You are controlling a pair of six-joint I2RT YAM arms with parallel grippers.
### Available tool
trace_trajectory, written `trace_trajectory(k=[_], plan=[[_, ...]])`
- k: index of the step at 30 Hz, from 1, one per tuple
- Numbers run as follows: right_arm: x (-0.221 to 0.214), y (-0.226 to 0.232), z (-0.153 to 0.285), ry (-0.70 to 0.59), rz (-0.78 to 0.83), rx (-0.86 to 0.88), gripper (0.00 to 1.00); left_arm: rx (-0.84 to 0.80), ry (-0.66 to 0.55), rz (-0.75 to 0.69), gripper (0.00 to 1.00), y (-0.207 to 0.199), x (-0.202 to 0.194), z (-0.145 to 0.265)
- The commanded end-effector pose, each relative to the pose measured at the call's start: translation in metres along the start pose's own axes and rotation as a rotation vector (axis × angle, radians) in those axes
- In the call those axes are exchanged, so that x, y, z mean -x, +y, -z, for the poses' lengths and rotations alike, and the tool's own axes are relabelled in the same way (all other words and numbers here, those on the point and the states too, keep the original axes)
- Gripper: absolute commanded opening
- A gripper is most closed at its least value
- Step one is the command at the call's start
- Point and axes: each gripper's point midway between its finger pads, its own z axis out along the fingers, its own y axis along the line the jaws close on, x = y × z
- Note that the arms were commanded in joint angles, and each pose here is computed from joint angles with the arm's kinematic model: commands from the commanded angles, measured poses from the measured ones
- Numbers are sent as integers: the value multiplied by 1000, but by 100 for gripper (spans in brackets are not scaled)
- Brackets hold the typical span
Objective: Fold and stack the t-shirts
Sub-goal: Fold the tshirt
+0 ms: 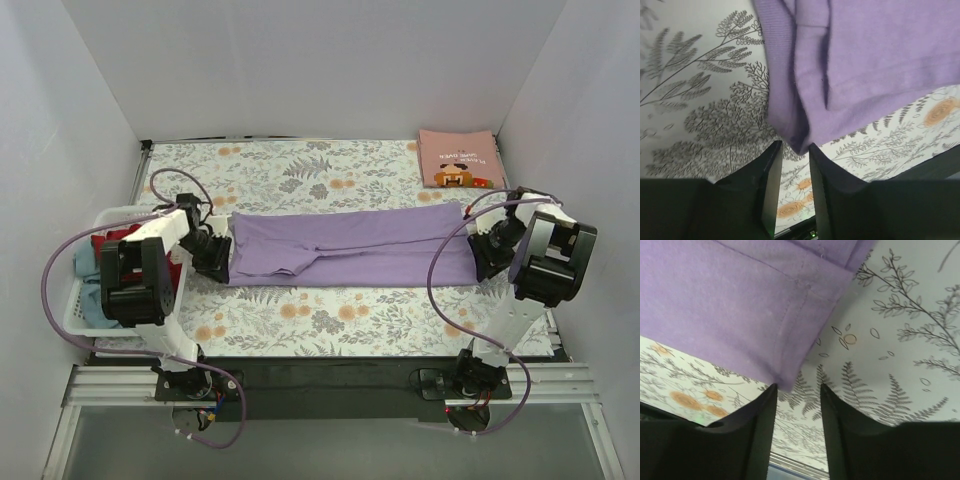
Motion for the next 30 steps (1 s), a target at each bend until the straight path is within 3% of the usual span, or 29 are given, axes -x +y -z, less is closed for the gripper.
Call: trace_trajectory(k=[1, 6, 11, 15, 20, 25, 30], plan=[[13, -11, 33, -81, 58, -98, 48, 17, -236, -130, 28, -15, 37, 49], [42, 14, 74, -222, 102, -69, 52, -47, -393, -336, 48, -56, 64, 84], [71, 59, 83, -307, 152, 7, 49, -44, -377, -504, 55, -107, 64, 57], [76, 74, 66, -280, 106, 92, 45, -7, -328, -613, 56, -134, 65, 24], [73, 77, 56, -262, 95, 122, 43, 101, -274, -702, 57, -136, 70, -7], [72, 75, 52, -249, 95, 122, 43, 105, -254, -743, 56, -147, 76, -20], [71, 72, 50, -239, 99, 112, 42, 122, -259, -759, 38, -151, 88, -27]])
